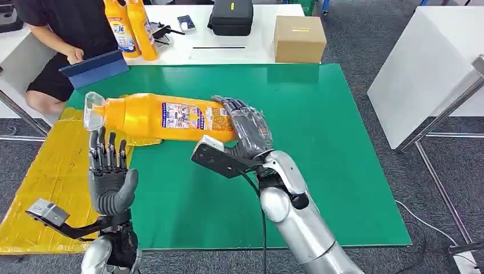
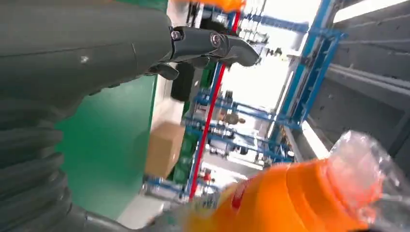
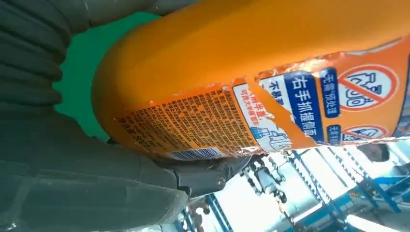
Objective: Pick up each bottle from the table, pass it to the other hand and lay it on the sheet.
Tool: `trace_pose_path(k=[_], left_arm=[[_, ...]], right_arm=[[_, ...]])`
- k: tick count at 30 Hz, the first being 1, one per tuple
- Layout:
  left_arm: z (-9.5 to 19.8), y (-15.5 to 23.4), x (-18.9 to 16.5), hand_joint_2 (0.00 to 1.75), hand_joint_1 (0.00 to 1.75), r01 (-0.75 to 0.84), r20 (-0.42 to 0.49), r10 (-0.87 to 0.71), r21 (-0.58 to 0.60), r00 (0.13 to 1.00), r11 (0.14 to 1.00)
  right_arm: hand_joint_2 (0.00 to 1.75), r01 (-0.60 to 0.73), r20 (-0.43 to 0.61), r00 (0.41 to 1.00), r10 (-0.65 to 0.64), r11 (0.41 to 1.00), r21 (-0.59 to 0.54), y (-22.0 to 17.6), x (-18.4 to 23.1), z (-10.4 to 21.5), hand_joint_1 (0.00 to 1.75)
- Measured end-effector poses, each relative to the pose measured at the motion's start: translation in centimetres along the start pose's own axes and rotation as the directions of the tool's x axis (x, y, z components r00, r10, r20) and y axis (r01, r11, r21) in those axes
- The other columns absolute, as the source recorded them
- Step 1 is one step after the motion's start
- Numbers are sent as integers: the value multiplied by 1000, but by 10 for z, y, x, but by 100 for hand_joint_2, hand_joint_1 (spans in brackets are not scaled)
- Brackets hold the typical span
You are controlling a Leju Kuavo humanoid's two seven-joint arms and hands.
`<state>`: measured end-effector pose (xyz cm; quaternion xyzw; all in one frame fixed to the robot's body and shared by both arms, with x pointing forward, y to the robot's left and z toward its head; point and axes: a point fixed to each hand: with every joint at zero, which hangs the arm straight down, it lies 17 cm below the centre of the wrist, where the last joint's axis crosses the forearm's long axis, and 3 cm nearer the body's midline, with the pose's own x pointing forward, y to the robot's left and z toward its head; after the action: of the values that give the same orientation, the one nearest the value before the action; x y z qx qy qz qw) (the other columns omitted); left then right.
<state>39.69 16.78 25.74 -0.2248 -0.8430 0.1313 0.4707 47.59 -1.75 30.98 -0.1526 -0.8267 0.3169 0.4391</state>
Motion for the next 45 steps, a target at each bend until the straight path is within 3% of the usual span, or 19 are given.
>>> trace_pose_path(k=[16,33,38,45], left_arm=[[16,-46,-24,175,0,-176,-99,168,-76,981,981],[-2,-33,-19,175,0,-102,-55,100,-37,993,994],[-13,-22,-15,175,0,-61,-30,60,-18,998,998],[-6,0,-16,175,0,-21,-35,22,34,999,999]], right_arm=[[175,82,-46,996,-76,986,144,79,-12,6,175],[175,154,-29,988,-152,957,245,129,32,13,175],[175,154,-18,988,-156,940,305,157,45,29,175],[175,153,-21,988,-156,919,364,185,50,51,175]])
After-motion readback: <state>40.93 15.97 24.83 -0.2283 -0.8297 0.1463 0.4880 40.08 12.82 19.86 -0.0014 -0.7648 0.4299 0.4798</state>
